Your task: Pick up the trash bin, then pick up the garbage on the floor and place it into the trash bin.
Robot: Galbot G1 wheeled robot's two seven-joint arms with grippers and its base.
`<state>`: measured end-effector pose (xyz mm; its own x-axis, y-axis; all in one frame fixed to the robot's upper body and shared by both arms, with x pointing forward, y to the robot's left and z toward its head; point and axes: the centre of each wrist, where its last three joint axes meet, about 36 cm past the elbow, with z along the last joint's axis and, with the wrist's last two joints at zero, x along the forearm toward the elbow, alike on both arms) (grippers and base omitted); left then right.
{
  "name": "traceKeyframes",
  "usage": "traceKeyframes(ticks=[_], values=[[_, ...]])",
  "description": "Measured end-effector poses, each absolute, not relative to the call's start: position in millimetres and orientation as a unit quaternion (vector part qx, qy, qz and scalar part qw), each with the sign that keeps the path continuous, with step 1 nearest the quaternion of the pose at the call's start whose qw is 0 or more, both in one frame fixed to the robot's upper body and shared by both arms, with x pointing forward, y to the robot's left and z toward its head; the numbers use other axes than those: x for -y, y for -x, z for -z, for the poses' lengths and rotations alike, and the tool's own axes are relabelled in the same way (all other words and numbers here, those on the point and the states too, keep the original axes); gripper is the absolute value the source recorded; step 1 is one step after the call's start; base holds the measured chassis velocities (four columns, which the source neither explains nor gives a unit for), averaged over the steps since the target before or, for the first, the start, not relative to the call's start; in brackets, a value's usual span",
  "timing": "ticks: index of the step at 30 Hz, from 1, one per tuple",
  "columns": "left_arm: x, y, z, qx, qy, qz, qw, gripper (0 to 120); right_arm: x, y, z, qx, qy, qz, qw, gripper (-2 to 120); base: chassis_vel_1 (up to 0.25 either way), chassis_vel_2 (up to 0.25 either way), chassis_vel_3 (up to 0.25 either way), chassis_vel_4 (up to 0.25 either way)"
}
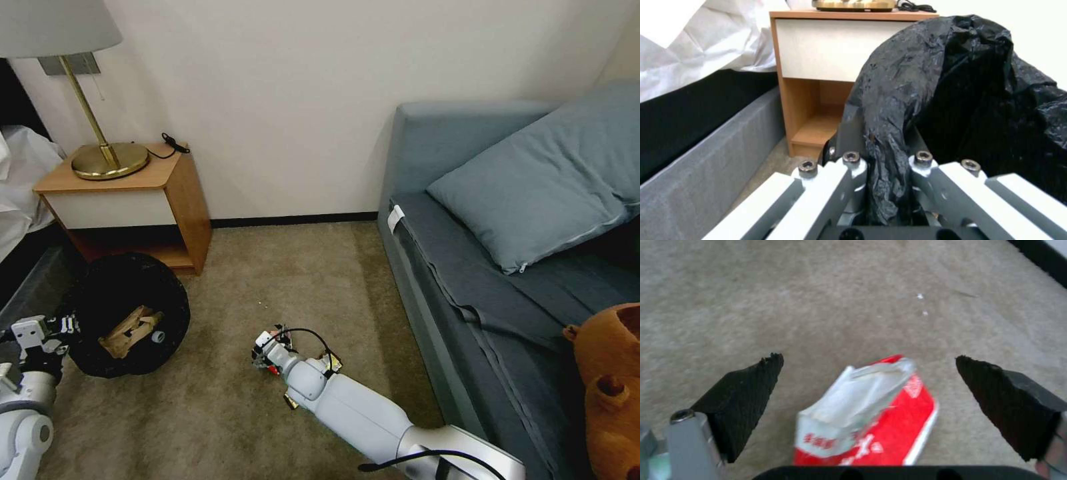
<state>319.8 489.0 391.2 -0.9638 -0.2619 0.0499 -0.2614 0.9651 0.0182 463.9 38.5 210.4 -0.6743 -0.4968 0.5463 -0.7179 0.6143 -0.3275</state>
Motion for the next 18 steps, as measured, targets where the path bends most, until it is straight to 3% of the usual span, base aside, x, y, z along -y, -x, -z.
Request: traceKeyframes(ticks=[18], values=[[-493,-311,-391,0.99,-0.14,0.009,0.024,5,10,-483,-167,0.859,-0.355,-0.286,0.232,100,0.0,0.0,0.0,0.0]])
